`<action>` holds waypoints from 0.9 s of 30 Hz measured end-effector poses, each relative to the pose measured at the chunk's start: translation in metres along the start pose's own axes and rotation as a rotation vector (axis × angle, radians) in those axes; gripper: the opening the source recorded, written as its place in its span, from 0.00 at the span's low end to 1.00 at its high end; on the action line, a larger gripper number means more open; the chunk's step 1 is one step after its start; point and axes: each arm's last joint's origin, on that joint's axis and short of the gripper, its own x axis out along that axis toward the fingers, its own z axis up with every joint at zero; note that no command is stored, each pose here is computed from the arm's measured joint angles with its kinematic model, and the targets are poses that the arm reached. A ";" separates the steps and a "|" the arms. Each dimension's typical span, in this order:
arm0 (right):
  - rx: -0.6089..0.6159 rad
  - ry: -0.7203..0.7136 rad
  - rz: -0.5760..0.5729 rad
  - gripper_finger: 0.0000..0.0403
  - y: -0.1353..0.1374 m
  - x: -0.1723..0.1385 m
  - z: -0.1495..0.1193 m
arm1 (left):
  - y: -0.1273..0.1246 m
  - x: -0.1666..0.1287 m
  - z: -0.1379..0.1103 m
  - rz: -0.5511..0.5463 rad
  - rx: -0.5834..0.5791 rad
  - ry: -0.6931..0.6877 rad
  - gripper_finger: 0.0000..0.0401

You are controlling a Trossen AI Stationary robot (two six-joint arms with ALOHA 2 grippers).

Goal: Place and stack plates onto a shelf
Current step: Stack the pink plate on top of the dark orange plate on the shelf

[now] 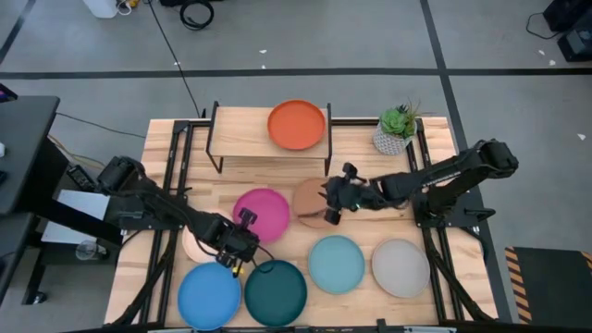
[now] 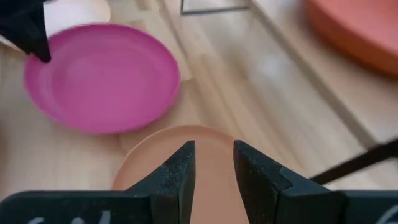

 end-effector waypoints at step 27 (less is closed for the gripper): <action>0.130 -0.133 -0.099 0.29 0.021 -0.024 -0.089 | 0.190 -0.132 0.015 0.200 -0.064 -0.292 0.04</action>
